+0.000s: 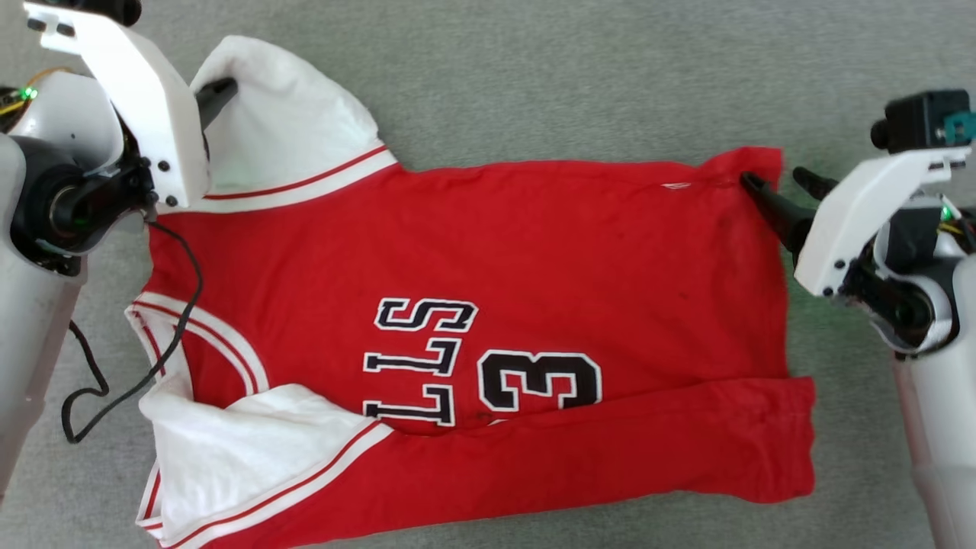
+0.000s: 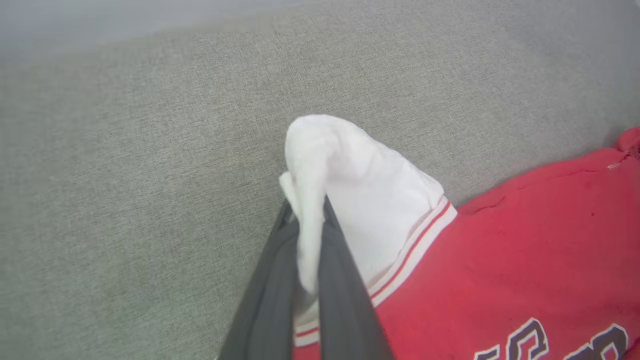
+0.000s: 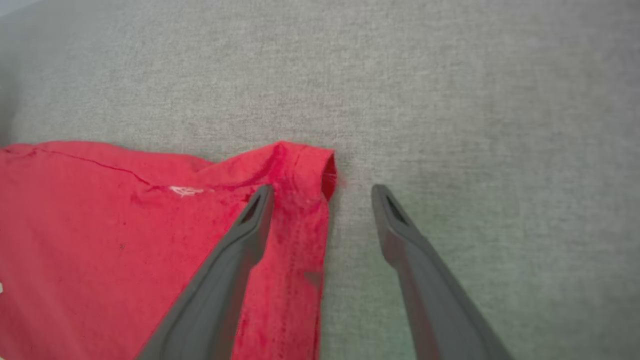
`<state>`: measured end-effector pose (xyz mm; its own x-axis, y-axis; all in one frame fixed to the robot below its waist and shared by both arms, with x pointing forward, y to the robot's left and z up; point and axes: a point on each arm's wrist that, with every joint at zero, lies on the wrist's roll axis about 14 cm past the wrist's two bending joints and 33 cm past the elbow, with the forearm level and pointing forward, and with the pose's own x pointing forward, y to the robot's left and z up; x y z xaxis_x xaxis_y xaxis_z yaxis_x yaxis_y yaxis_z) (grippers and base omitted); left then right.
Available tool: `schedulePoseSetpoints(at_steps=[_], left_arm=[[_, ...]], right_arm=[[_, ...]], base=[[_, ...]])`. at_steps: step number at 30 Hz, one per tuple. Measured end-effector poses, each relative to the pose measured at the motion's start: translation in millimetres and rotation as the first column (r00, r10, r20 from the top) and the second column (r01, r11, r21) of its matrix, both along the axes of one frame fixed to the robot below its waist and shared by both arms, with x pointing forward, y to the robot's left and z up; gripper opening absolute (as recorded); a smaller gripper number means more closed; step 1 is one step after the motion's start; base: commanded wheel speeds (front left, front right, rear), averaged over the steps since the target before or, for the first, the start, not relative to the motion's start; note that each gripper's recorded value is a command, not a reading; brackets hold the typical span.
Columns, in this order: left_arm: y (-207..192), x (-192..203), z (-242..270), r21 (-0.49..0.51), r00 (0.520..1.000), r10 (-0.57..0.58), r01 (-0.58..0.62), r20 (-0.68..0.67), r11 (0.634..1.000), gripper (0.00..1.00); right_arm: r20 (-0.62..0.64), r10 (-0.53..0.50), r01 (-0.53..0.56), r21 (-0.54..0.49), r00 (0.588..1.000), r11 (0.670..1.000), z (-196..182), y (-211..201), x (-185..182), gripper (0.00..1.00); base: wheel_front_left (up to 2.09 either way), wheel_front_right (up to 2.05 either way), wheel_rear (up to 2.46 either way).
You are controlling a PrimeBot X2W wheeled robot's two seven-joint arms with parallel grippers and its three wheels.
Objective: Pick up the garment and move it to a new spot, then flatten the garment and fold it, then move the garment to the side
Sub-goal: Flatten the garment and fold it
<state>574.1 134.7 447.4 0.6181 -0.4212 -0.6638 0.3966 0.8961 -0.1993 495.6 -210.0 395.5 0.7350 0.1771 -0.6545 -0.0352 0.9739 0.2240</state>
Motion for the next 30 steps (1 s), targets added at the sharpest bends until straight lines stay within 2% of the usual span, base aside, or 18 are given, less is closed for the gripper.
schedulePoseSetpoints(at_steps=[6,7,9,13,20,25,30], left_arm=[[8,-1,-7,0.002,1.0,0.004,-0.004,0.014,1.0,0.0],[10,-1,-8,0.002,1.0,0.007,-0.007,0.017,1.0,0.0],[13,-2,-8,-0.003,1.0,0.015,-0.015,0.026,1.0,0.0],[16,-4,-2,-0.022,0.998,0.029,-0.028,0.06,0.999,0.0],[25,-18,25,-0.083,0.984,0.08,-0.067,0.162,0.994,0.0],[36,-50,36,-0.112,0.971,0.131,-0.11,0.202,0.988,0.0],[49,-100,21,-0.141,0.965,0.21,-0.188,0.155,0.972,0.0]], right_arm=[[-0.197,0.061,-0.064,-0.01,0.979,0.998,-32,11,9,1.0],[-0.227,0.07,-0.075,-0.017,0.971,0.997,-35,11,9,0.58],[-0.269,0.079,-0.088,-0.022,0.96,0.996,-37,12,10,0.0],[-0.261,0.085,-0.1,-0.043,0.962,0.994,-30,12,14,0.0],[-0.029,0.083,-0.085,-0.066,0.996,0.994,29,13,30,0.0],[0.048,0.077,-0.074,-0.048,0.996,0.996,47,15,3,0.0],[0.024,0.051,-0.051,-0.009,0.998,0.999,38,15,-42,0.0]], base=[[0.0,0.0,0.0],[0.0,0.0,0.0],[0.0,0.0,0.0],[0.0,0.0,0.0],[0.0,0.0,0.0],[0.0,0.0,0.0],[0.0,0.0,0.0]])
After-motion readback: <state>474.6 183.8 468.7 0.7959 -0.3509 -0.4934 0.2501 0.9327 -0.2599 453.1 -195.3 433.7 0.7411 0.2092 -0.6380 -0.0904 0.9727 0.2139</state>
